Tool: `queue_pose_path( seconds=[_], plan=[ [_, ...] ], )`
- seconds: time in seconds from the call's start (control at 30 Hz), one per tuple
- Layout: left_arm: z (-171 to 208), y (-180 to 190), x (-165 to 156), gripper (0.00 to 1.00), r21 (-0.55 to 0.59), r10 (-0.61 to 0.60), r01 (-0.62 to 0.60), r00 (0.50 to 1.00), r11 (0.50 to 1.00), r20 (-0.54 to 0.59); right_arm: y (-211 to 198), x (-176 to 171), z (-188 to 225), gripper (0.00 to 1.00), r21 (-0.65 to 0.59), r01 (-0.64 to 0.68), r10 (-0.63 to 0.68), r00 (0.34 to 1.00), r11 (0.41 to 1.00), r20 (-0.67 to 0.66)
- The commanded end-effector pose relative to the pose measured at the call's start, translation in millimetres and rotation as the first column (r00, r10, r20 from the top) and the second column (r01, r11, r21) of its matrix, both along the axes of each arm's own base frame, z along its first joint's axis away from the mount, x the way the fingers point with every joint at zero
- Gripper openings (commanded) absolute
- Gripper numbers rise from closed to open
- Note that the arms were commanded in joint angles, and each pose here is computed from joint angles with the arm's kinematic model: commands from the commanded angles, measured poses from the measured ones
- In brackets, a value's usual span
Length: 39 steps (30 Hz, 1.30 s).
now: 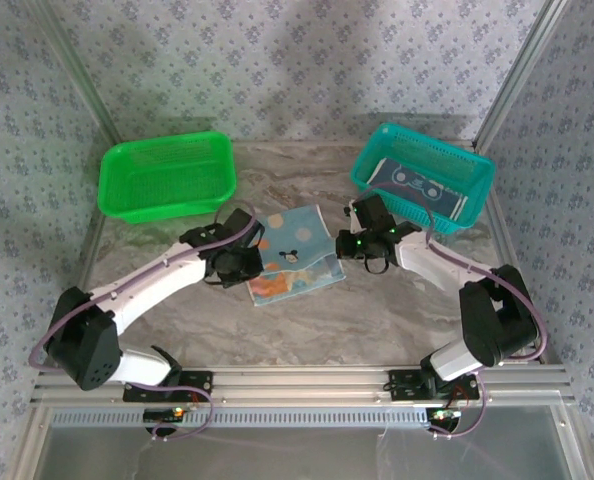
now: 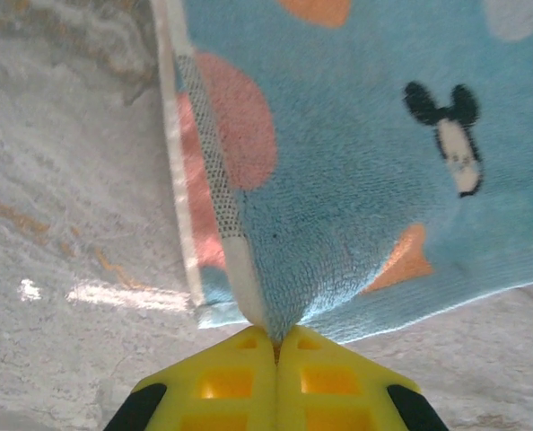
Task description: Fold and stack the towels
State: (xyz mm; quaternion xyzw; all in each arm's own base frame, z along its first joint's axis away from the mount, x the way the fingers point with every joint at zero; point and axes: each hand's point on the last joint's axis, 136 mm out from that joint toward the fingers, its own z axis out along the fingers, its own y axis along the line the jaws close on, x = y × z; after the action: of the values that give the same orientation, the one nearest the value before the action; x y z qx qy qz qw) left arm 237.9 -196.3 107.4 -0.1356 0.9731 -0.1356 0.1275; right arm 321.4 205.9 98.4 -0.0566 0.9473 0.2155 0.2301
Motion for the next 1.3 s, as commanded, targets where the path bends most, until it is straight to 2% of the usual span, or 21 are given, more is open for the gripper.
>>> queue_pose_path(
  seconds=[0.0,0.2,0.27,0.3,0.33,0.37,0.4,0.43,0.63,0.87,1.13,1.27],
  plan=[
    [-11,1,-11,0.0,-0.007,0.012,-0.012,0.999,1.0,-0.034,-9,-12,-17,0.0,-0.028,0.005,-0.006,0.999,1.0,-0.038],
    [-36,2,-28,0.0,0.016,0.005,-0.003,0.996,1.0,-0.089,-9,-30,-43,0.0,-0.045,0.001,-0.005,0.996,0.999,-0.087],
    [-41,-4,-29,0.02,-0.011,0.001,-0.002,0.996,1.0,-0.087,-9,-35,-51,0.0,-0.052,-0.003,-0.003,0.994,0.999,-0.106],
    [-44,-5,-31,0.09,-0.012,-0.002,0.001,0.995,1.0,-0.096,-9,-38,-55,0.04,-0.059,-0.005,-0.002,0.993,0.998,-0.115],
    [-45,-6,-32,0.15,-0.011,-0.004,0.003,0.995,1.0,-0.099,-9,-38,-55,0.14,-0.061,-0.006,-0.001,0.993,0.998,-0.119],
    [-46,-4,-33,0.25,-0.005,-0.006,0.005,0.995,1.0,-0.104,-10,-39,-56,0.31,-0.065,-0.006,-0.001,0.993,0.998,-0.12],
    [-46,-4,-34,0.38,-0.003,-0.007,0.007,0.995,1.0,-0.103,-9,-39,-55,0.42,-0.068,-0.011,0.003,0.993,0.998,-0.117],
    [-45,-4,-33,0.43,-0.001,-0.009,0.009,0.995,1.0,-0.101,-9,-38,-52,0.43,-0.07,-0.013,0.005,0.994,0.997,-0.111],
    [-37,-2,-22,0.43,0.02,-0.026,0.028,0.997,0.999,-0.079,-3,-23,-34,0.43,-0.083,-0.038,0.033,0.998,0.996,-0.058],
    [-40,-1,-6,0.4,0.035,-0.029,0.032,0.996,0.999,-0.09,11,-12,-37,0.37,-0.079,-0.074,0.068,0.995,0.994,-0.075],
    [-70,0,-23,0.39,0.046,-0.016,0.026,0.981,0.999,-0.196,5,-29,-66,0.35,-0.097,-0.097,0.083,0.986,0.991,-0.147],
    [-83,4,-25,0.36,0.083,-0.024,0.044,0.975,0.996,-0.221,7,-38,-78,0.3,-0.103,-0.113,0.093,0.979,0.988,-0.183]
  ],
)
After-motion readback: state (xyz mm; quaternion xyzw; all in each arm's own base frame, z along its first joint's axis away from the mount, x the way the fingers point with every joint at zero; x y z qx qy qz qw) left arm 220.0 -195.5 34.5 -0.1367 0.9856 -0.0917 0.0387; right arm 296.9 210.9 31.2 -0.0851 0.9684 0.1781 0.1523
